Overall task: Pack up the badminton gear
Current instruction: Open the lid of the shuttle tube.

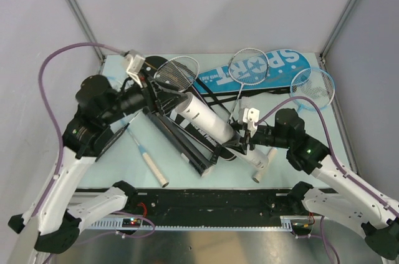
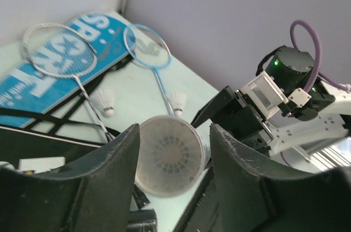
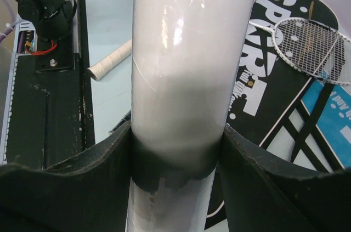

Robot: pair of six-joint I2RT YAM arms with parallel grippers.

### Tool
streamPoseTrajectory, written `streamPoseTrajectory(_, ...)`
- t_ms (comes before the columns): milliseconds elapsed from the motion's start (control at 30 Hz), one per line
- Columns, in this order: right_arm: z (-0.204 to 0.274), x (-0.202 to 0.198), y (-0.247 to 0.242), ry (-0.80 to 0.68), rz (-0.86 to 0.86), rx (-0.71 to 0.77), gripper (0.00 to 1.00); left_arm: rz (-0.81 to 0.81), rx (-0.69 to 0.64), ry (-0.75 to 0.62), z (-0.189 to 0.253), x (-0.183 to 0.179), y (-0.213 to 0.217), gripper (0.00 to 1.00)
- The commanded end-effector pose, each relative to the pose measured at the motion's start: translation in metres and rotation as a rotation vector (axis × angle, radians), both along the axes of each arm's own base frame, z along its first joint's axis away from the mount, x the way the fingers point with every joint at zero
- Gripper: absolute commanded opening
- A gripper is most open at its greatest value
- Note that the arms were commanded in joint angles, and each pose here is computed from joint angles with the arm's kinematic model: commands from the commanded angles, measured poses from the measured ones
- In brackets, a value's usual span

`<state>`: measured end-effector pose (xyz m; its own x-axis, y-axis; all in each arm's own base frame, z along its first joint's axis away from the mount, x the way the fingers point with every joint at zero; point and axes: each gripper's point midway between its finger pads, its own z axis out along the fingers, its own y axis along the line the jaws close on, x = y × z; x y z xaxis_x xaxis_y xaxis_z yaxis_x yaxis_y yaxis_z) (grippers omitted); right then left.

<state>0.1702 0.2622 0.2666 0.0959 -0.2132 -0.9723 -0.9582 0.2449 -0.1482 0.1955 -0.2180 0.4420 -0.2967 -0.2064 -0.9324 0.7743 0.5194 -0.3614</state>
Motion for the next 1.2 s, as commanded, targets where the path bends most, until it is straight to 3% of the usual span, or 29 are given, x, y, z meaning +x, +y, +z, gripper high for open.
streamPoseTrajectory(0,0.024,-0.004,0.004,-0.101,0.034,0.042,0.43,-0.127,-0.014,0.103,-0.009,-0.012,-0.017,0.54)
streamPoseTrajectory(300,0.020,0.000,0.006,-0.108,0.016,0.027,0.41,-0.219,-0.026,0.233,-0.028,-0.021,-0.029,0.22)
streamPoseTrajectory(400,0.016,0.001,0.006,-0.099,0.010,0.014,0.41,-0.222,-0.033,0.271,-0.033,-0.021,-0.030,0.18)
streamPoseTrajectory(467,0.013,0.002,0.006,-0.095,0.008,0.004,0.41,-0.220,-0.034,0.283,-0.035,-0.020,-0.031,0.21)
streamPoseTrajectory(567,0.011,0.003,0.004,-0.091,-0.003,-0.005,0.41,-0.211,-0.032,0.272,-0.035,-0.020,-0.029,0.36)
streamPoseTrajectory(633,0.010,0.004,0.002,-0.087,-0.009,-0.009,0.41,-0.209,-0.029,0.261,-0.035,-0.021,-0.028,0.39)
streamPoseTrajectory(1167,0.011,0.010,-0.003,-0.080,-0.046,-0.008,0.39,-0.157,0.010,0.262,-0.053,-0.022,-0.018,0.44)
